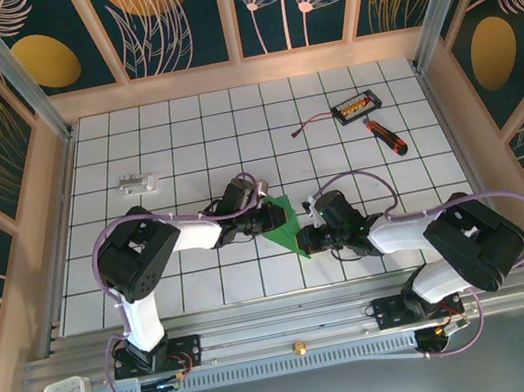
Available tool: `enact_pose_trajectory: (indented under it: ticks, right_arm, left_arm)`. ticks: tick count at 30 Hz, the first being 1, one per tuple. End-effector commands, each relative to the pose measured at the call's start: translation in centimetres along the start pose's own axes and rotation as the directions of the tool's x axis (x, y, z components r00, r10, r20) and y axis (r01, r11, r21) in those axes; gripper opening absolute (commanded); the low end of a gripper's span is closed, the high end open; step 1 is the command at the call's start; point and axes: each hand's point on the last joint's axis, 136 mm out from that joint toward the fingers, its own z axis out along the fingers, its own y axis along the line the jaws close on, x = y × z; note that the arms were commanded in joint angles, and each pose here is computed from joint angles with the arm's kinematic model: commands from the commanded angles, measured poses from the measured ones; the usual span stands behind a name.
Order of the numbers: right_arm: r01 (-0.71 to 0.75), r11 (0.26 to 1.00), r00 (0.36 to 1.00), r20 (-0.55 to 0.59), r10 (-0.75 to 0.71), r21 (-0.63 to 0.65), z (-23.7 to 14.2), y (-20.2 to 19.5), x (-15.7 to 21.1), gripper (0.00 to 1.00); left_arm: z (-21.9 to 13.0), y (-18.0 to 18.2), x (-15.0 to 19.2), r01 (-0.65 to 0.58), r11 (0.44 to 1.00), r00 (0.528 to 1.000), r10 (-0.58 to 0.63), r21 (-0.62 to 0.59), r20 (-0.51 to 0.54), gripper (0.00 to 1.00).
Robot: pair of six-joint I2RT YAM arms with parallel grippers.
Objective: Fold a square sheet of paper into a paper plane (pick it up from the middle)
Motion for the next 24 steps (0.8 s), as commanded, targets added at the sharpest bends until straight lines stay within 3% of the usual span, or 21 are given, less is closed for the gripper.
enact_pose_trajectory:
  ticks: [1,11,24]
  right_arm:
    - [0.017,1.0,1.0,0.001,-0.017,0.001,0.2,0.0,-0.3,0.04]
    - [0.013,1.0,1.0,0.0,-0.013,0.001,0.2,-0.2,-0.1,0.04]
    - [0.009,1.0,1.0,0.002,-0.009,0.006,0.2,-0.3,-0.1,0.03]
  left_arm:
    - [-0.7,2.1,0.8,0.016,0.996,1.0,-0.018,-0.086,-0.021,0.22]
    - [-2.0,-0.1,0.3,0.007,1.0,1.0,-0.007,-0.015,-0.001,0.28]
    - [-2.1,-4.6,0.6,-0.031,0.983,0.999,0.034,0.181,-0.009,0.29]
